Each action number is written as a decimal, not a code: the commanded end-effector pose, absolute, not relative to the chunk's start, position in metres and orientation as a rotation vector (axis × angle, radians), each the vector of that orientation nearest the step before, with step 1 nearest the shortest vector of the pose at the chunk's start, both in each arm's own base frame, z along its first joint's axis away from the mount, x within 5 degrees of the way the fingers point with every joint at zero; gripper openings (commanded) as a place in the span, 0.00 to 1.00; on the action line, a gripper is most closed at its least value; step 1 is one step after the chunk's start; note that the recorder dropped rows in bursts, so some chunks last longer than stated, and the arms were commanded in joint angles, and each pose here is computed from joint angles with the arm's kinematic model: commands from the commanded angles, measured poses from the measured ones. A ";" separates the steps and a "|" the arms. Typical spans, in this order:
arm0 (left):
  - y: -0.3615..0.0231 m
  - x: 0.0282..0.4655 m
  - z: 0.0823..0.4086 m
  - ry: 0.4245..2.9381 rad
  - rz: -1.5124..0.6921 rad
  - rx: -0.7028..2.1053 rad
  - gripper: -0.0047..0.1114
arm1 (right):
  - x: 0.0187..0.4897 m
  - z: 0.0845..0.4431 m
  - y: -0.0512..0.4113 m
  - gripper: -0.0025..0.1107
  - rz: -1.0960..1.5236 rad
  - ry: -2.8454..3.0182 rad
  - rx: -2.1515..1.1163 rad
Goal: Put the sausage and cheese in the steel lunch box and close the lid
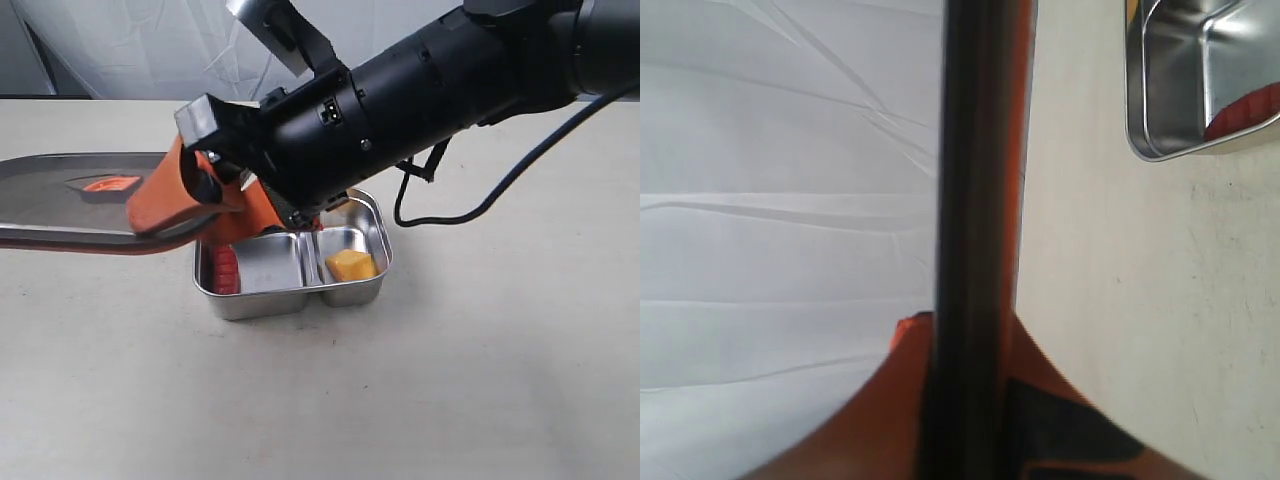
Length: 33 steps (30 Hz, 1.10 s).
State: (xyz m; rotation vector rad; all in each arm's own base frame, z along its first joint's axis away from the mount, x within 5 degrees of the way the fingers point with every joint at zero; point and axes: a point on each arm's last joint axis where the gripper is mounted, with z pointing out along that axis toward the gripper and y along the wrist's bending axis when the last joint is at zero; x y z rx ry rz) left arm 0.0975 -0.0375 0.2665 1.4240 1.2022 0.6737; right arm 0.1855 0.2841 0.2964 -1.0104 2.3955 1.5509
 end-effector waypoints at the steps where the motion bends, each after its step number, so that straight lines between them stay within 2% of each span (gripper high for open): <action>1: -0.038 0.098 0.267 1.205 0.658 1.417 0.04 | 0.191 0.296 0.284 0.63 1.535 2.448 -0.888; 5: -0.039 0.098 0.267 1.205 0.654 1.420 0.04 | 0.198 0.300 0.288 0.63 1.592 2.441 -0.676; 6: -0.039 0.097 0.266 1.205 0.649 1.425 0.04 | 0.200 0.302 0.290 0.58 1.621 2.429 -0.628; 10: -0.039 0.097 0.266 1.205 0.646 1.428 0.04 | 0.200 0.305 0.291 0.29 1.657 2.420 -0.585; 11: -0.039 0.097 0.266 1.205 0.644 1.430 0.04 | 0.200 0.305 0.291 0.12 1.658 2.420 -0.587; 12: -0.040 0.097 0.265 1.206 0.633 1.437 0.04 | 0.200 0.305 0.291 0.02 1.658 2.419 -0.589; 22: -0.045 0.092 0.261 1.223 0.519 1.472 0.04 | 0.214 0.300 0.291 0.02 1.497 2.337 -0.566; 24: -0.047 0.091 0.259 1.223 0.486 1.499 0.07 | 0.216 0.297 0.291 0.02 1.462 2.340 -0.576; 27: -0.048 0.089 0.258 1.224 0.463 1.510 0.18 | 0.216 0.293 0.292 0.02 1.468 2.358 -0.594; 30: -0.049 0.089 0.259 1.236 0.428 1.479 0.34 | 0.215 0.292 0.293 0.02 1.479 2.365 -0.599; 33: -0.050 0.089 0.259 1.241 0.411 1.471 0.45 | 0.216 0.293 0.293 0.02 1.488 2.351 -0.573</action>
